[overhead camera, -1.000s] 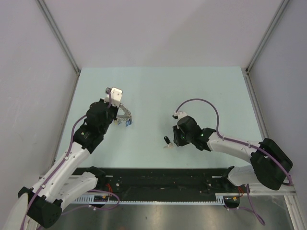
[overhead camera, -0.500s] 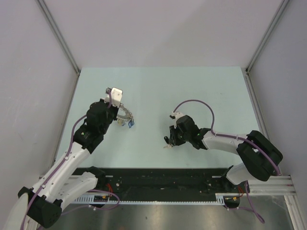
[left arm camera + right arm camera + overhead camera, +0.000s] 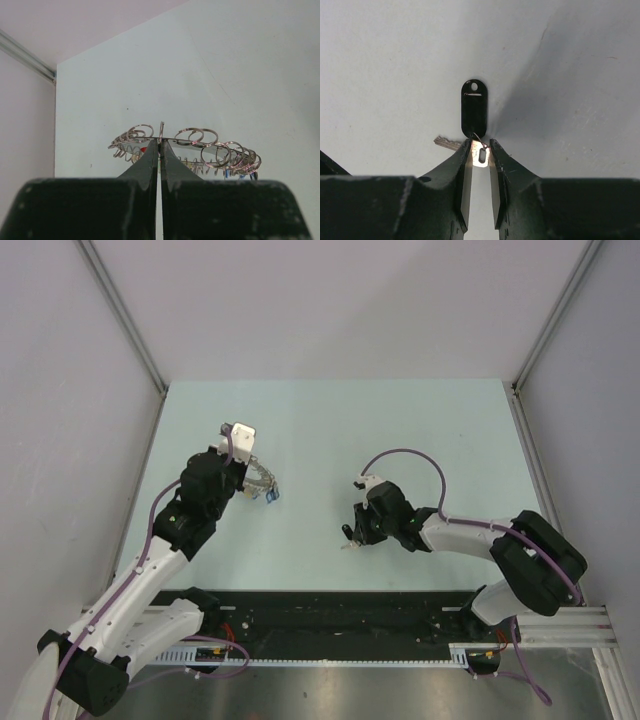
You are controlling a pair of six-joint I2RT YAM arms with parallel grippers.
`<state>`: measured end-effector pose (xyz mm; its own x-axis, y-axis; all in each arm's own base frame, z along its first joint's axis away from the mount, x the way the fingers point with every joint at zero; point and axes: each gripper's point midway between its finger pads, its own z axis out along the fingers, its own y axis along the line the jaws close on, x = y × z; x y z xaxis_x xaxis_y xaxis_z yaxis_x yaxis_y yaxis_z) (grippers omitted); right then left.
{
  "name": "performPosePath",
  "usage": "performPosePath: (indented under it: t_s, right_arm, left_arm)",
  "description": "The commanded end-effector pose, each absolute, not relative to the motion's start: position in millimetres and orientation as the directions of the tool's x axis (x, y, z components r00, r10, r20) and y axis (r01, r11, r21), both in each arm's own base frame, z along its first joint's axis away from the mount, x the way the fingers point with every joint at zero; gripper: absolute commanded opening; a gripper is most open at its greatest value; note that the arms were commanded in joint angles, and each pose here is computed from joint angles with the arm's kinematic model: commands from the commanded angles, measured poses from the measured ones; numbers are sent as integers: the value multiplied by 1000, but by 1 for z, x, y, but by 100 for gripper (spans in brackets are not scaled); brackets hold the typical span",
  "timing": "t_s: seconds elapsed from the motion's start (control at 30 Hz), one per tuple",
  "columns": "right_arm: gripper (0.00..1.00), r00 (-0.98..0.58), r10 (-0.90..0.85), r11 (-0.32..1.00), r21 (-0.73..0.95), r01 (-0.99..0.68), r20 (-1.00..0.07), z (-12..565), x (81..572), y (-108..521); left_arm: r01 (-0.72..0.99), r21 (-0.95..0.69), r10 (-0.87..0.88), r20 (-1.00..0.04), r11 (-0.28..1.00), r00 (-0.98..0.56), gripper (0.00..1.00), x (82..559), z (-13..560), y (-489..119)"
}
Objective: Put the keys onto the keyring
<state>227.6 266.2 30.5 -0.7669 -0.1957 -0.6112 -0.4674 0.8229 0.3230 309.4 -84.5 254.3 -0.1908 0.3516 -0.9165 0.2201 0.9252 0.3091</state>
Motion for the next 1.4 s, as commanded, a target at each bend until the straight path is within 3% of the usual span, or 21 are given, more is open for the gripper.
performPosePath:
  t_s: [0.0, 0.4, 0.6, 0.63, 0.87, 1.17, 1.37]
  right_arm:
    - [23, -770, -203, 828, 314, -464, -604, 24, 227, 265]
    - [17, -770, -227, 826, 301, -476, -596, 17, 224, 266]
    - [5, -753, -249, 825, 275, -494, -609, 19, 224, 264]
    - [0, -745, -248, 820, 274, -502, -620, 24, 224, 264]
    - [0, -627, -264, 778, 223, -588, -733, 76, 228, 260]
    - [0, -282, -250, 676, 41, -736, -926, 180, 228, 245]
    - [0, -151, -231, 674, -46, -737, -961, 230, 226, 226]
  left_arm:
    - [203, 281, 305, -947, 938, -100, 1, 315, 280, -89]
    - [204, 281, 305, -947, 938, -99, 0, 315, 280, -89]
    - [208, 279, 304, -948, 938, -99, 0, 315, 280, -90]
    - [209, 281, 306, -947, 937, -98, 1, 315, 280, -89]
    - [315, 267, 298, -953, 911, -54, 1, 310, 285, -109]
    - [631, 291, 295, -950, 719, 101, 0, 286, 296, -170]
    - [788, 294, 257, -950, 541, 179, 0, 264, 309, -205]
